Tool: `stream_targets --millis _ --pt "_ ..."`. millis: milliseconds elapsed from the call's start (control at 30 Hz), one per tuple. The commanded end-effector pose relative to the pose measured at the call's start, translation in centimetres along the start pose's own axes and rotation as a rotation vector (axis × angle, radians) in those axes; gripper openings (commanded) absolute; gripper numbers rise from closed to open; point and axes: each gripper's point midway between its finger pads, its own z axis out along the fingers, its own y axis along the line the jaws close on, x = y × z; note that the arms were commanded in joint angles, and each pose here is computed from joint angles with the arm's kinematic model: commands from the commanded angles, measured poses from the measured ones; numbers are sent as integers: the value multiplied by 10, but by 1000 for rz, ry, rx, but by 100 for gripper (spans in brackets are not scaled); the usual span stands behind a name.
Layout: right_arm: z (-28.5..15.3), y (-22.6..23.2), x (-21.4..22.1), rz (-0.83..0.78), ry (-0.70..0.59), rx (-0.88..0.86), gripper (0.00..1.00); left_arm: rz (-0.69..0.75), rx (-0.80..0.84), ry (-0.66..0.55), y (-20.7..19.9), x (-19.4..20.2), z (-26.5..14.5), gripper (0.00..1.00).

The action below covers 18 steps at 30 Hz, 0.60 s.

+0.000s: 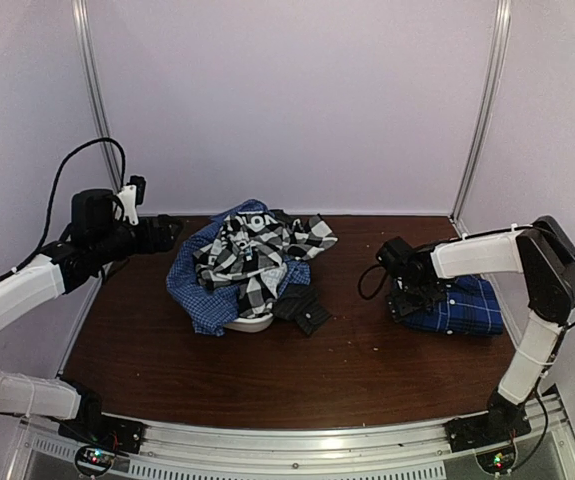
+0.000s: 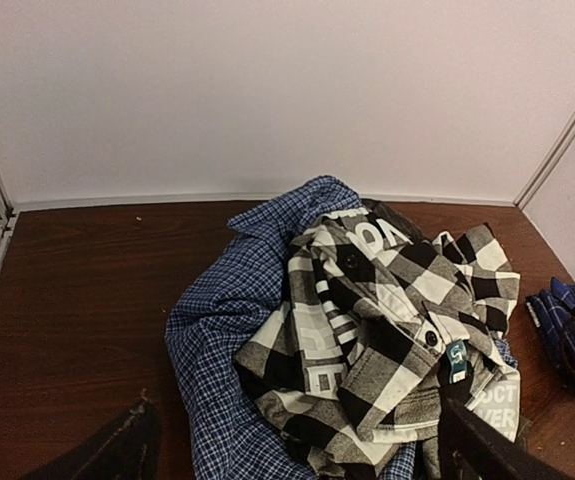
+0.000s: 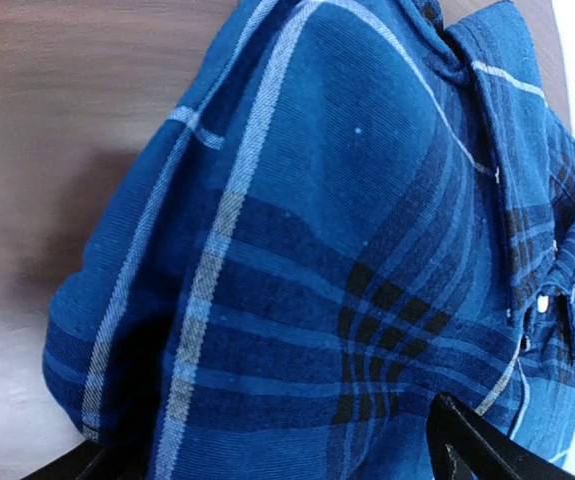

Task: Fold and stack the long sleeve shirts
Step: Move the square-folded shirt to the corner of the board.

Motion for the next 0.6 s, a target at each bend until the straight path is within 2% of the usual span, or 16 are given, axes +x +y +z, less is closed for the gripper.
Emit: stream_targets --millis 0,200,300,433,567 --pt "19 -51 7 -58 64 113 92 26 -20 -51 2 -20 -5 98" --pt "34 -92 8 34 115 219 96 42 -47 15 8 -8 7 98" --pt "29 -101 -2 81 87 224 98 46 -85 134 17 16 27 98" --pt "-5 -63 -41 112 -81 -2 99 57 -170 330 36 54 53 98" --pt "-48 -27 -67 86 -217 -140 99 77 -220 497 51 94 70 98"
